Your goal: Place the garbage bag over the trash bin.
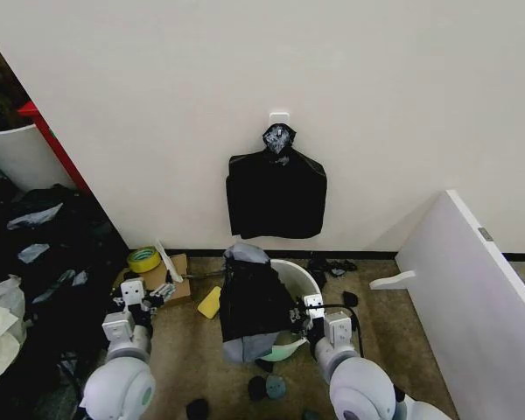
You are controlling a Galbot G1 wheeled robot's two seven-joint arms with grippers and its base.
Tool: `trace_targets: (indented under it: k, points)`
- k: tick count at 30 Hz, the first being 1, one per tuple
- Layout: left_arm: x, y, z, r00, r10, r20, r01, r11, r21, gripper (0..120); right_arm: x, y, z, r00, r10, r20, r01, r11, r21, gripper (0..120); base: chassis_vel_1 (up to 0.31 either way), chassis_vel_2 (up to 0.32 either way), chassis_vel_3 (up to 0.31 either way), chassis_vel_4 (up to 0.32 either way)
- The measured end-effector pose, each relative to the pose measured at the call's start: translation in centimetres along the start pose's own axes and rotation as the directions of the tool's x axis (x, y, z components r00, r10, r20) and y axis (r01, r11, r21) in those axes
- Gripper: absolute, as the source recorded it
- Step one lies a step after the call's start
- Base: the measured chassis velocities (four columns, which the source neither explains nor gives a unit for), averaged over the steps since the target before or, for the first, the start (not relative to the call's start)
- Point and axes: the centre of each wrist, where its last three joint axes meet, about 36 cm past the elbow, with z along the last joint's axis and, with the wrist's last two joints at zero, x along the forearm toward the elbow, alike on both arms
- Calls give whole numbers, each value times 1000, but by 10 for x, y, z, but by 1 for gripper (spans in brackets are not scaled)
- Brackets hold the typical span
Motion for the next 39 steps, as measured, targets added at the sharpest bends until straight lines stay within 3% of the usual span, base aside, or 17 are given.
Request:
trace_targets:
  k: [3, 12, 17, 21, 24, 28, 32, 39]
  points:
    - [3, -3, 3, 1000, 21, -5, -21, 1000, -8, 100, -1, -1, 3, 1000, 22, 1, -22, 1000, -21, 0, 0, 0, 0, 0]
    - [4, -8, 6, 975, 222, -17, -221, 975, 30, 100, -3, -7, 13, 995, 98, 13, -97, 993, -73, 0, 0, 0, 0, 0]
    - [-7, -4, 7, 931, 356, -80, -347, 932, 105, 100, -7, -4, 12, 995, 95, 24, -92, 993, -77, 0, 0, 0, 0, 0]
    - [-11, -8, 6, 909, 398, -125, -383, 914, 132, 100, -9, -1, 12, 996, 84, 24, -82, 994, -77, 0, 0, 0, 0, 0]
    - [-15, -29, 4, 858, 469, -210, -439, 881, 178, 100, -9, 0, 13, 997, 80, 23, -78, 994, -77, 0, 0, 0, 0, 0]
    - [-22, -50, -2, 821, 503, -271, -460, 863, 210, 100, -8, 0, 13, 997, 76, 25, -74, 994, -76, 0, 0, 0, 0, 0]
    - [-35, -79, -12, 810, 459, -364, -423, 888, 180, 100, -6, 2, 12, 997, 73, 33, -71, 995, -70, 0, 0, 0, 0, 0]
    - [-59, -101, -27, 822, 379, -426, -383, 920, 79, 100, -4, 4, 12, 997, 69, 38, -66, 996, -67, 0, 0, 0, 0, 0]
